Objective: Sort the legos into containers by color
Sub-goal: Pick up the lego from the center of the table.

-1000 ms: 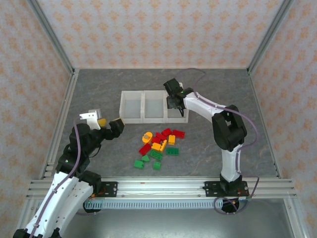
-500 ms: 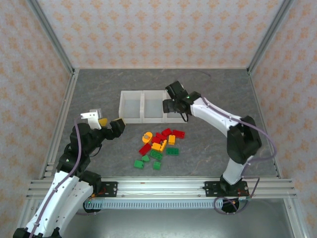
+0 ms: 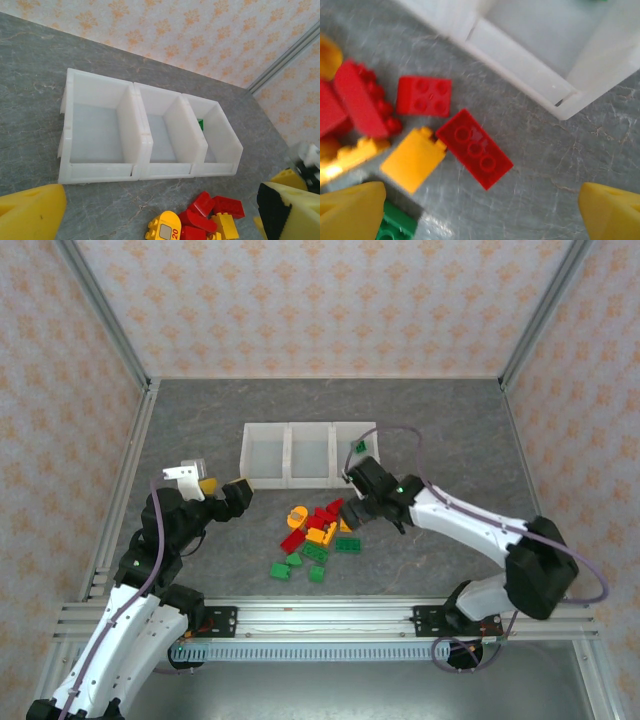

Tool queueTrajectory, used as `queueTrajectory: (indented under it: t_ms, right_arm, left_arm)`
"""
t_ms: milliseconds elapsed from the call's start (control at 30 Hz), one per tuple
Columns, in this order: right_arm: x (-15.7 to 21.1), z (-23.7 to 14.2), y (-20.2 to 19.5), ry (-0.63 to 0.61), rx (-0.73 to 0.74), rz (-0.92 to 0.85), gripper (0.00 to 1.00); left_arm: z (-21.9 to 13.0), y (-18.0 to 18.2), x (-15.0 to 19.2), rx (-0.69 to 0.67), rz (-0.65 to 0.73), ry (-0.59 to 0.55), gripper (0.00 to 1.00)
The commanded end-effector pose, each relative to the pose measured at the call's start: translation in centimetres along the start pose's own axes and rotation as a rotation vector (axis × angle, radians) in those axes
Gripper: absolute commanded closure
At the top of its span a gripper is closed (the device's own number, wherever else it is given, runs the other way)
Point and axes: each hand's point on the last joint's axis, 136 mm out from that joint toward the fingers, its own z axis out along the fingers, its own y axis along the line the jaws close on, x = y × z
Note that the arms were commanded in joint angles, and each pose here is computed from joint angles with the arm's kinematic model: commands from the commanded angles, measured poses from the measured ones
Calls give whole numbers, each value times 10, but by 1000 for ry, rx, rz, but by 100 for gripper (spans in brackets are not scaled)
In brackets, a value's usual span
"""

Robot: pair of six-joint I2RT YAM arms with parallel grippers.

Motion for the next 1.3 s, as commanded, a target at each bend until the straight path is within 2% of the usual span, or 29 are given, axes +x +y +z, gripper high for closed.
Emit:
queueTrajectory:
  t_ms: [0, 100, 300, 367, 633, 1033, 1267]
  right_arm:
    - [1, -17, 6, -141, 10, -313, 0]
    - [16, -20, -4, -154, 57, -401, 0]
    - [38, 2, -5, -77, 64, -539, 0]
    - [35, 10, -10, -72, 97, -550, 0]
    - [24, 30, -3, -54, 36, -613, 0]
    - [13, 50, -11, -15, 33, -611, 9]
    - [11, 64, -5, 13, -26, -623, 16]
  left_arm:
    - [0, -2, -2, 10, 8, -13, 1]
    - [0, -3, -2, 16, 9, -13, 1]
    - [0, -3, -2, 19, 10, -12, 1]
    - [0, -4, -2, 23, 11, -10, 1]
    - [-1, -6, -2, 35, 15, -9, 1]
    - [-2, -7, -3, 36, 16, -18, 1]
    - [-4, -6, -5, 32, 18, -26, 1]
